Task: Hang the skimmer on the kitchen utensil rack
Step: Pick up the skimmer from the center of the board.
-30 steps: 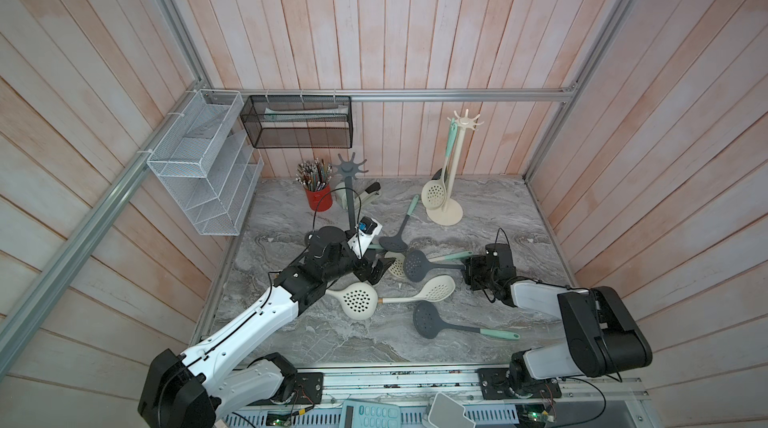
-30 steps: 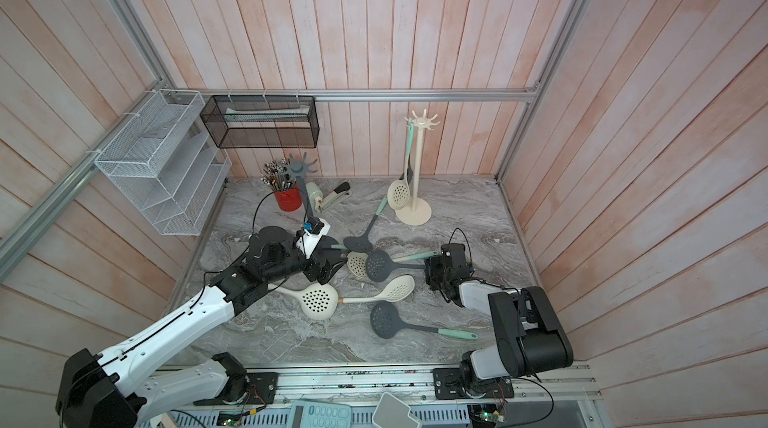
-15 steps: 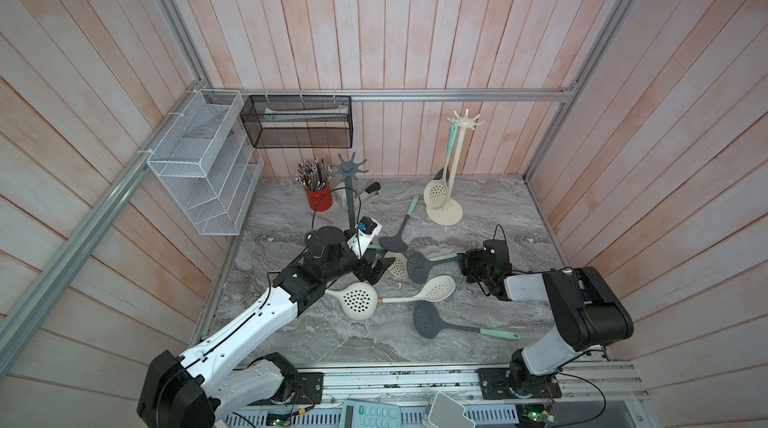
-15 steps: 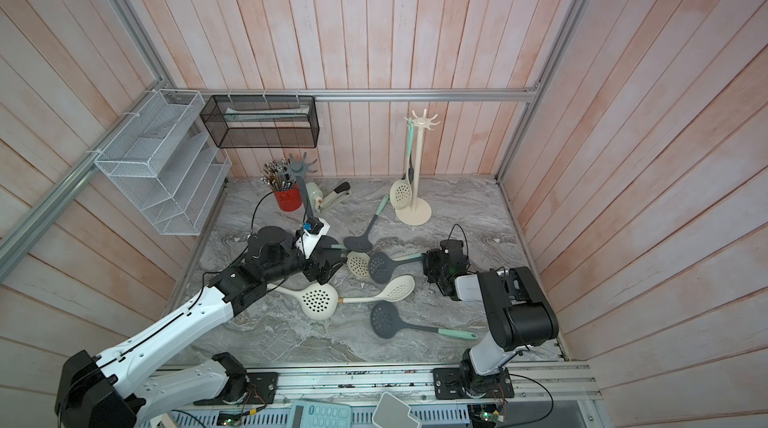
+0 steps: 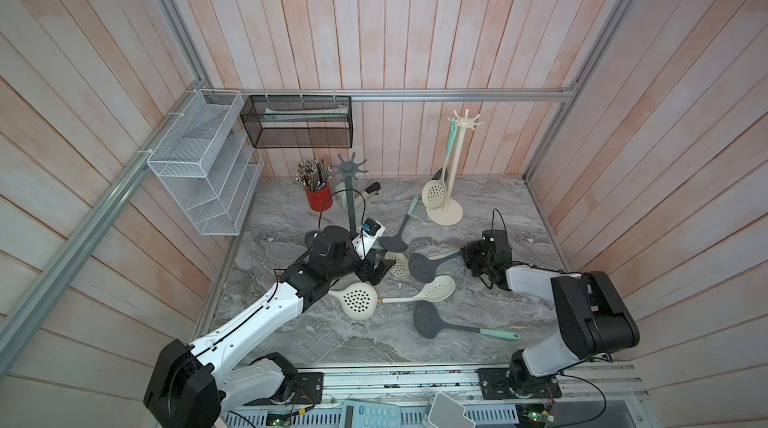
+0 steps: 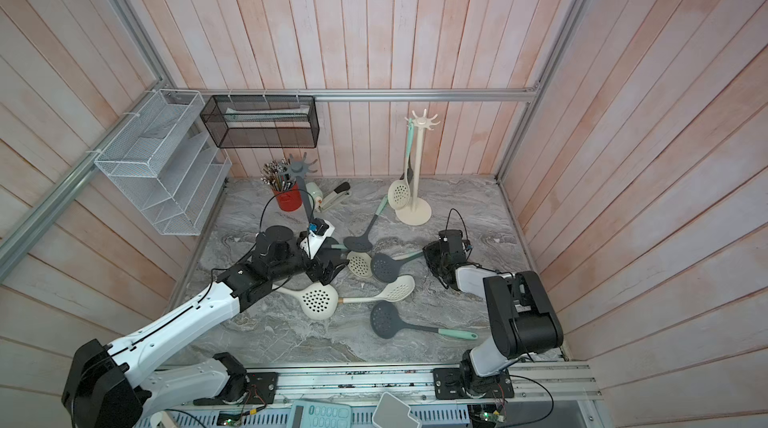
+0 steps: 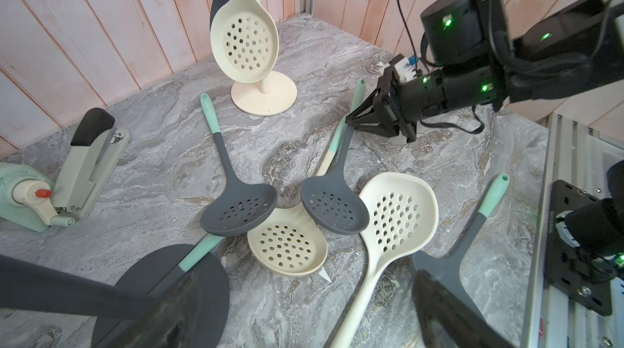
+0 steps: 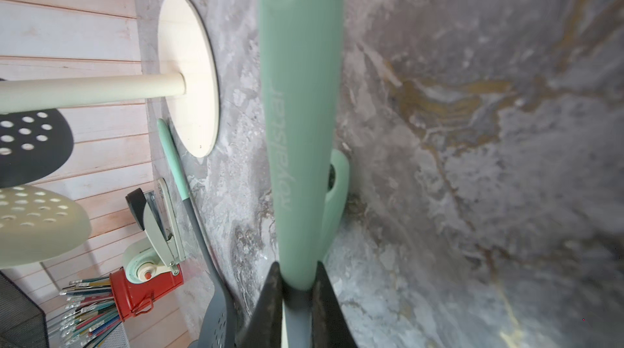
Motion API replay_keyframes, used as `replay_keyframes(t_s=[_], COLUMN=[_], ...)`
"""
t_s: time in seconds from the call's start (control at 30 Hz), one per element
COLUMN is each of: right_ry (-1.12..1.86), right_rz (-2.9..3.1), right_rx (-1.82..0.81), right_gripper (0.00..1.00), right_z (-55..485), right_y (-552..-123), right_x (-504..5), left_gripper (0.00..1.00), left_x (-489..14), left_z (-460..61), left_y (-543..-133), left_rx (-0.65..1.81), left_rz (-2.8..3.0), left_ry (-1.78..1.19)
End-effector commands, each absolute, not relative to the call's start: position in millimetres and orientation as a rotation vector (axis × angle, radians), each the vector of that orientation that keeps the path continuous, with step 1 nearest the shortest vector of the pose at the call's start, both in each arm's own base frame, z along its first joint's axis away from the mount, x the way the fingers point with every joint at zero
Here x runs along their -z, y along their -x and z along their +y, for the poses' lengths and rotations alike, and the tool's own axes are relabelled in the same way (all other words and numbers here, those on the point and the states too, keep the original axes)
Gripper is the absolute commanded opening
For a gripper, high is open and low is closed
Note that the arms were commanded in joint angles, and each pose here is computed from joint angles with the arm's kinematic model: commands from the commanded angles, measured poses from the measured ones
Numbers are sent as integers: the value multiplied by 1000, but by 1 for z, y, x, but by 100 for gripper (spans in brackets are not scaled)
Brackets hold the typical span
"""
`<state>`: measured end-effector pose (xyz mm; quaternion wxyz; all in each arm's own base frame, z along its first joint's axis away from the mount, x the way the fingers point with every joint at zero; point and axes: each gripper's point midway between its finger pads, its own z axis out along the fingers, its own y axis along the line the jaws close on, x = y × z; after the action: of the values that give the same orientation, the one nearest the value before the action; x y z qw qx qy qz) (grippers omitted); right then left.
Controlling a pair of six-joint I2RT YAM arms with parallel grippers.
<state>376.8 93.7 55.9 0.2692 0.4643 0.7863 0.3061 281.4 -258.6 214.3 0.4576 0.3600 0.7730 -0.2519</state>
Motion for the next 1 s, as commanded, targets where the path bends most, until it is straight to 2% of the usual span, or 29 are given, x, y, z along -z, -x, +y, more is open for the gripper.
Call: replay_keyframes(t_s=[0.0, 0.33, 0.73, 0.97], right_ry=[-1071, -533, -152, 227], right_rz=[2116, 1920, 1741, 1739], right_rx=[-634, -523, -577, -660], right_gripper=[0, 0, 0, 0], right_z=[82, 111, 138, 182], right_y=[-382, -393, -357, -332], right_x=[-84, -181, -255, -285], left_gripper=[98, 98, 97, 97], left_x=[-216, -233, -254, -246], left_z=[-261, -253, -256, -267], left_y=[-285, -288, -275, -272], left_rx=[628, 618, 680, 717], left_rz=[1905, 1897, 1829, 1828], left_ry=[-892, -830, -817, -826])
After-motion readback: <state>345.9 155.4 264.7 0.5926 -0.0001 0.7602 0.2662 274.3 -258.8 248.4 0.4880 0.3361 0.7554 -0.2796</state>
